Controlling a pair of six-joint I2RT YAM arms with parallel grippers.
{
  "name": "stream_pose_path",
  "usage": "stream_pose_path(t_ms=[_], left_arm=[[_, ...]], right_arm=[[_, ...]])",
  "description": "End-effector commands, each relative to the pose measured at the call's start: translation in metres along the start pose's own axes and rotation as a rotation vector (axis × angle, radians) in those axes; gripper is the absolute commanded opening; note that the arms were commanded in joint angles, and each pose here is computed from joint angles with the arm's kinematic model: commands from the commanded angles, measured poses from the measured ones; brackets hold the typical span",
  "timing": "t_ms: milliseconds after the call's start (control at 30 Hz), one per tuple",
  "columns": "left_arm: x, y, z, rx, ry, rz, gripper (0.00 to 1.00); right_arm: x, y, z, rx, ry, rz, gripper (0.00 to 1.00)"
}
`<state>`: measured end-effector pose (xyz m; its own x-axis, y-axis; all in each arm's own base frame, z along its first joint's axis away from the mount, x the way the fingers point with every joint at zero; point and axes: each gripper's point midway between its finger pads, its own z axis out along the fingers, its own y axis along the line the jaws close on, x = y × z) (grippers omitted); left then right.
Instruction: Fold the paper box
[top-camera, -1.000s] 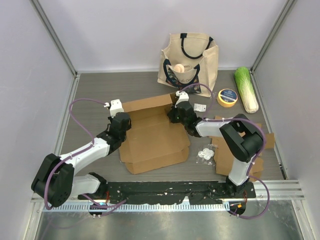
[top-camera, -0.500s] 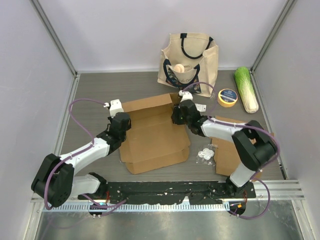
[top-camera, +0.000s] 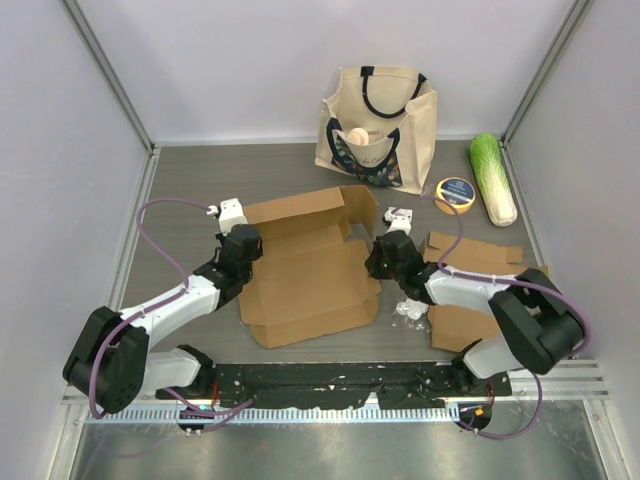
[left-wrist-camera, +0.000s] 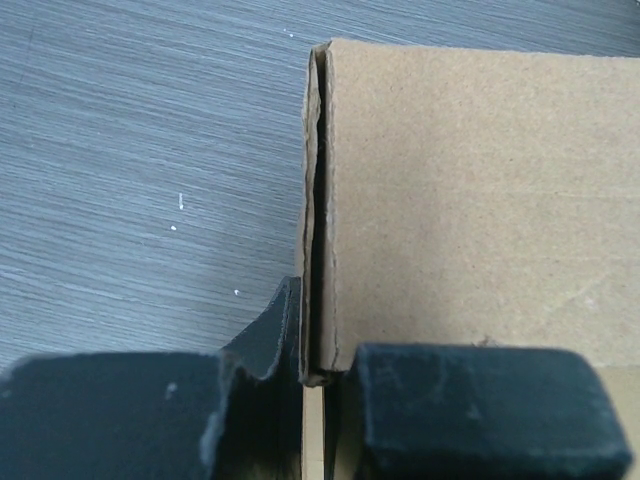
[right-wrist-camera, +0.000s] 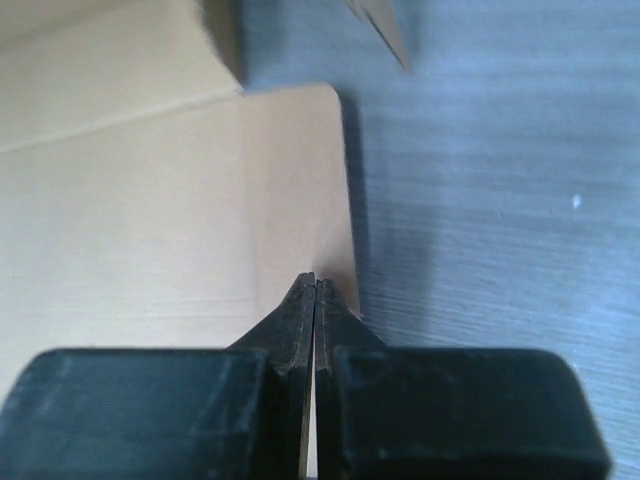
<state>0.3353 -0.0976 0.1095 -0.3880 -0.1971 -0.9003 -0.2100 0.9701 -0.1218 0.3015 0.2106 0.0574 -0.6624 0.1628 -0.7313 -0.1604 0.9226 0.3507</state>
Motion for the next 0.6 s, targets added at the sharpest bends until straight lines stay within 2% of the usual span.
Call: stream_pose_path(t_ms=[0,133,233,267,300,367,433,467,567], left_arm=[[0.010,-0.005,0.000,0.025,0.035,-0.016,0.00],[0.009,-0.006,-0.001,0.038,0.029,-0.018,0.00],[0.009,-0.005,-0.001,0.034,0.026,-0.015,0.00],[0.008,-0.005,-0.001,0.034,0.026,-0.012,0.00],[0.009,-0.005,-0.001,0.033,0.030,-0.008,0.00],[0.009,-0.005,-0.001,0.033,0.030,-0.006,0.00],[0.009,-0.006,0.000,0.036,0.029,-0.006,0.00],[0.009,-0.007,0.000,0.039,0.029,-0.009,0.00],[0.011,-0.008,0.001,0.041,0.036,-0.005,0.00]], right_arm=[[0.015,-0.028,0.016,0.125,-0.029,0.099,0.03],[0.025,-0.038,0.012,0.163,-0.003,0.102,0.01],[-0.014,-0.027,-0.004,0.137,-0.082,0.056,0.08],[-0.020,-0.026,-0.010,0.130,-0.075,0.030,0.13],[-0.055,-0.017,-0.019,0.092,-0.130,0.030,0.20],[-0.079,-0.020,-0.033,0.123,-0.156,-0.041,0.46],[-0.105,-0.008,-0.046,0.060,-0.208,-0.089,0.69],[-0.114,-0.001,-0.047,0.027,-0.234,-0.142,0.73],[-0.131,0.019,-0.039,-0.050,-0.235,-0.222,0.74]])
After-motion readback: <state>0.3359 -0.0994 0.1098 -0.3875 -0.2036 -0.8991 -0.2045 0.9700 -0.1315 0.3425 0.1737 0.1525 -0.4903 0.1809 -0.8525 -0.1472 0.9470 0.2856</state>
